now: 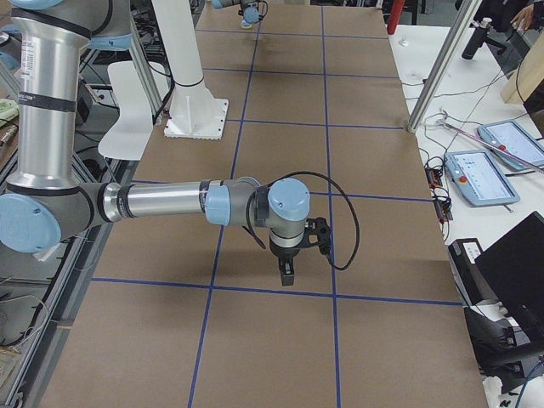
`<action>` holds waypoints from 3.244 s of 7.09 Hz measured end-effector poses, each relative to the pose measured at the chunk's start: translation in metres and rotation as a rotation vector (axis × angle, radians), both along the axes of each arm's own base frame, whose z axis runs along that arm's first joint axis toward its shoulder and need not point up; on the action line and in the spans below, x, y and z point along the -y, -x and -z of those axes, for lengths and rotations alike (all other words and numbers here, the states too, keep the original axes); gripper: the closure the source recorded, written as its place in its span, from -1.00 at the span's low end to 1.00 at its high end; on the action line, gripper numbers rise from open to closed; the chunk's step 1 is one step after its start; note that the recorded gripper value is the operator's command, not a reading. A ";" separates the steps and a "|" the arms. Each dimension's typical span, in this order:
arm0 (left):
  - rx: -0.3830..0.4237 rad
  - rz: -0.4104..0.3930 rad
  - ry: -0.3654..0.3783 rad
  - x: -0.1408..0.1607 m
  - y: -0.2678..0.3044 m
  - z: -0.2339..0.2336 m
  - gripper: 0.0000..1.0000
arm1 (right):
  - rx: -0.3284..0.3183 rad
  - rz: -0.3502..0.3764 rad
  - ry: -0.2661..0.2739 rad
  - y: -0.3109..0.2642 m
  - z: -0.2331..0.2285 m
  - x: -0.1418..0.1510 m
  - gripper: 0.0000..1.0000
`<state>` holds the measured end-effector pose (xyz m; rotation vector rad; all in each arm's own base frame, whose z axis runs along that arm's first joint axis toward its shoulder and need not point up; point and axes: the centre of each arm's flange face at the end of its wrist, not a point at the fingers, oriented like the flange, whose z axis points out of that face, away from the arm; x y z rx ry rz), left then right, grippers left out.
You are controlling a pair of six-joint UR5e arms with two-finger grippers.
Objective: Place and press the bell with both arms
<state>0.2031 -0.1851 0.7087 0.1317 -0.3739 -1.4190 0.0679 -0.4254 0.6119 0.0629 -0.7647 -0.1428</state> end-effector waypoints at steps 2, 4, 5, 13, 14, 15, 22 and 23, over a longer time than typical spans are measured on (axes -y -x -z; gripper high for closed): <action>0.030 0.070 -0.025 -0.005 0.001 -0.009 -1.00 | 0.000 0.000 -0.005 0.000 0.002 0.001 -1.00; 0.040 0.097 -0.040 -0.010 -0.001 -0.019 -1.00 | 0.000 0.000 -0.008 0.000 0.004 0.001 -1.00; 0.036 0.098 -0.046 -0.013 -0.004 -0.026 -1.00 | 0.001 0.000 -0.010 0.000 0.005 0.001 -1.00; 0.018 0.093 -0.057 -0.029 -0.027 -0.062 -1.00 | -0.001 0.000 -0.024 -0.001 0.011 0.000 -1.00; 0.020 0.094 -0.058 -0.030 -0.027 -0.063 -1.00 | -0.002 0.000 -0.024 -0.001 0.011 0.000 -1.00; 0.022 0.095 -0.057 -0.032 -0.028 -0.064 -0.73 | -0.002 -0.001 -0.023 -0.001 0.011 -0.001 -1.00; 0.069 0.090 -0.061 -0.057 -0.008 -0.069 1.00 | -0.003 -0.003 -0.017 -0.002 0.009 -0.005 -1.00; 0.066 0.064 -0.034 -0.059 0.013 -0.053 1.00 | -0.003 -0.003 -0.015 -0.002 0.008 -0.005 -1.00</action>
